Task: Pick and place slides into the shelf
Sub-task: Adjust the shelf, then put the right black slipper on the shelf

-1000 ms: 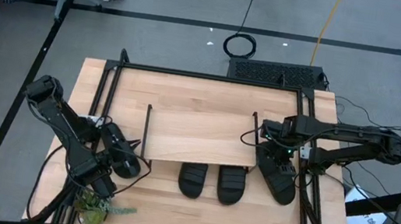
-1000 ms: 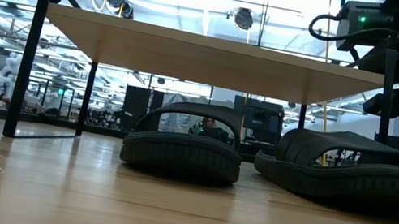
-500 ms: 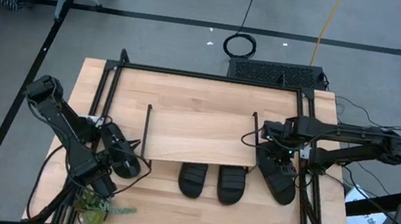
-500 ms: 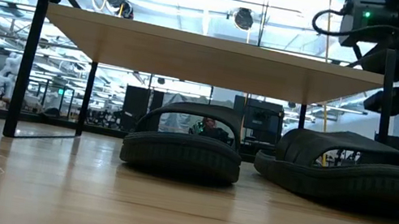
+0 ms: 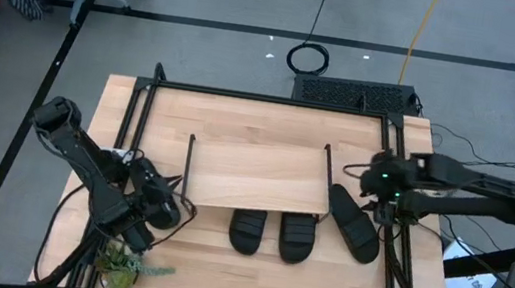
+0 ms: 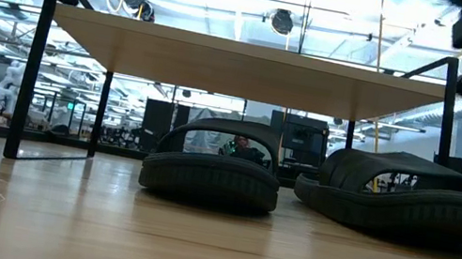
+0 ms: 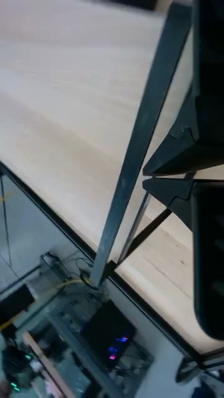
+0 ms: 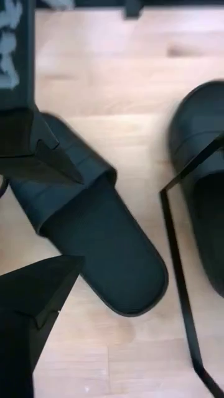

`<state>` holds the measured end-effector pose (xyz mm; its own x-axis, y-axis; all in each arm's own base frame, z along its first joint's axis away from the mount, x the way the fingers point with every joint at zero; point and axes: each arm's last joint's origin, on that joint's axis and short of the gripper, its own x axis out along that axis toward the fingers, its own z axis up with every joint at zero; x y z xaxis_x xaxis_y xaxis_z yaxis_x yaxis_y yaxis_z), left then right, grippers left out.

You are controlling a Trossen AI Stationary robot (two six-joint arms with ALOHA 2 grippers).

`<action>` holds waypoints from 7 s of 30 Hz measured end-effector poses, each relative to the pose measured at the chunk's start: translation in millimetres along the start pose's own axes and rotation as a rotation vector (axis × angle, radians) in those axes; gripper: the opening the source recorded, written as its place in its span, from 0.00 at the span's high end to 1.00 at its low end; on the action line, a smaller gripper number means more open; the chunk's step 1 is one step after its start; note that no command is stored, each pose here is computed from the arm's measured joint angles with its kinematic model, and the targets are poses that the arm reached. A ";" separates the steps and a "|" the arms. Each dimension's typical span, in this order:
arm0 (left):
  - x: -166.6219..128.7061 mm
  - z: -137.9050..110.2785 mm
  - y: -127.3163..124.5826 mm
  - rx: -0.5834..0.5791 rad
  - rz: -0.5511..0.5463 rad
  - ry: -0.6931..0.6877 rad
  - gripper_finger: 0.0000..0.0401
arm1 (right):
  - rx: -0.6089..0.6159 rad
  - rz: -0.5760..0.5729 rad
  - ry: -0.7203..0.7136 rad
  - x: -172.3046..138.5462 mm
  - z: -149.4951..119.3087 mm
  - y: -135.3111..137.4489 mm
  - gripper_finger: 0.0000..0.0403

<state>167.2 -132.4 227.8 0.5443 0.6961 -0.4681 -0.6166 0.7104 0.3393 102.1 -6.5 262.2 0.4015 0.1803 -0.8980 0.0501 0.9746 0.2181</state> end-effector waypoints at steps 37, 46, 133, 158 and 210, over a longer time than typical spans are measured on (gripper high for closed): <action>9.8 9.8 -1.6 0.031 -0.027 0.276 0.95 | 0.026 0.118 -0.071 -19.4 -56.3 10.7 0.74; -3.5 4.0 -4.8 0.050 -0.072 0.226 0.95 | -0.128 0.144 -0.221 -21.7 -42.2 14.4 0.74; -9.5 7.2 -7.5 0.277 -0.070 -0.005 0.95 | 0.495 -0.106 -0.562 107.9 -54.4 179.9 1.00; -9.5 7.8 -6.9 0.537 -0.055 -0.035 0.95 | 0.550 -0.217 0.026 107.5 -67.1 167.0 1.00; -9.7 4.8 -7.4 0.317 -0.095 0.071 0.95 | -0.354 -0.867 0.479 140.5 -57.5 172.0 0.44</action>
<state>169.3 -143.9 233.7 0.5431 0.6238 -0.5621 -0.3514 0.7768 0.5226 114.6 194.1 151.6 -0.0512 -0.6391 -0.7674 -0.1538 0.7643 -0.6262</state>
